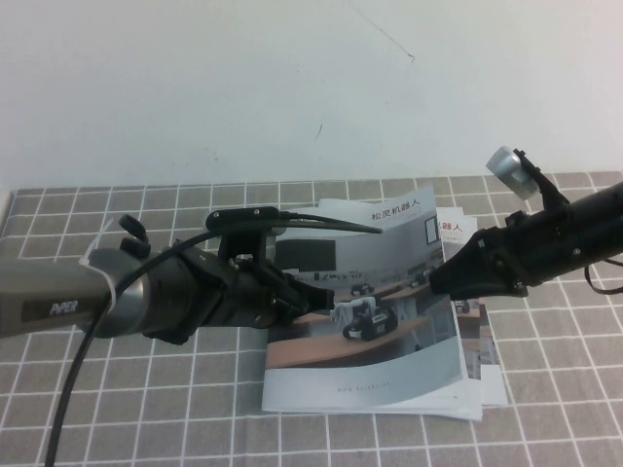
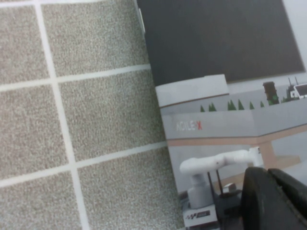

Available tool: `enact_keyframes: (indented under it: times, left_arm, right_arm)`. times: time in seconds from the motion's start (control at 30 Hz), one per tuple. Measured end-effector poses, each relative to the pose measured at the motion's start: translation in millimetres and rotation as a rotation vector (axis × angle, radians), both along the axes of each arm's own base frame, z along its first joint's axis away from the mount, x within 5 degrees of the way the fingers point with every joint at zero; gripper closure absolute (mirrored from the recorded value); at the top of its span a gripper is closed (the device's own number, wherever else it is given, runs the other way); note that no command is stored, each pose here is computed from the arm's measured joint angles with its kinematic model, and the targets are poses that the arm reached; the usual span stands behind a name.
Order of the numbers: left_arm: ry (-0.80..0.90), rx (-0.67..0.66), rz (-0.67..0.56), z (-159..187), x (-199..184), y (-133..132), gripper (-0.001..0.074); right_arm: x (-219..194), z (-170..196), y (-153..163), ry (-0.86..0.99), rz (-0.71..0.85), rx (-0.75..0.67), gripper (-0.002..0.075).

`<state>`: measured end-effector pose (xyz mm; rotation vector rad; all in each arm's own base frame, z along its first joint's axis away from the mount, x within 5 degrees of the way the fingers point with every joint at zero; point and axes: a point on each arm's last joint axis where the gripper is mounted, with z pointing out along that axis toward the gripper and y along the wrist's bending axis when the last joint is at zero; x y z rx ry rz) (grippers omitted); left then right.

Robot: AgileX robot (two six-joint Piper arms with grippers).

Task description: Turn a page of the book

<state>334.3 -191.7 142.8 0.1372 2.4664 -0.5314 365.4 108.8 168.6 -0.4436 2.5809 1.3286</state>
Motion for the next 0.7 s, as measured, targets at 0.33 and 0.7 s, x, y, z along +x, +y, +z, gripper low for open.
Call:
enact_keyframes:
  times: [0.33, 0.7]
  left_arm:
    - [0.001, -0.001, 0.004, -0.2, 0.2, 0.1, 0.0738]
    - [-0.007, 0.01, -0.01, -0.2, 0.2, 0.1, 0.0738]
  right_arm:
    - [-5.6, 3.5, 12.7, 0.018, 0.076, -0.002, 0.0384]
    - [0.3, 11.7, 9.4, 0.03, 0.109, -0.095, 0.0385]
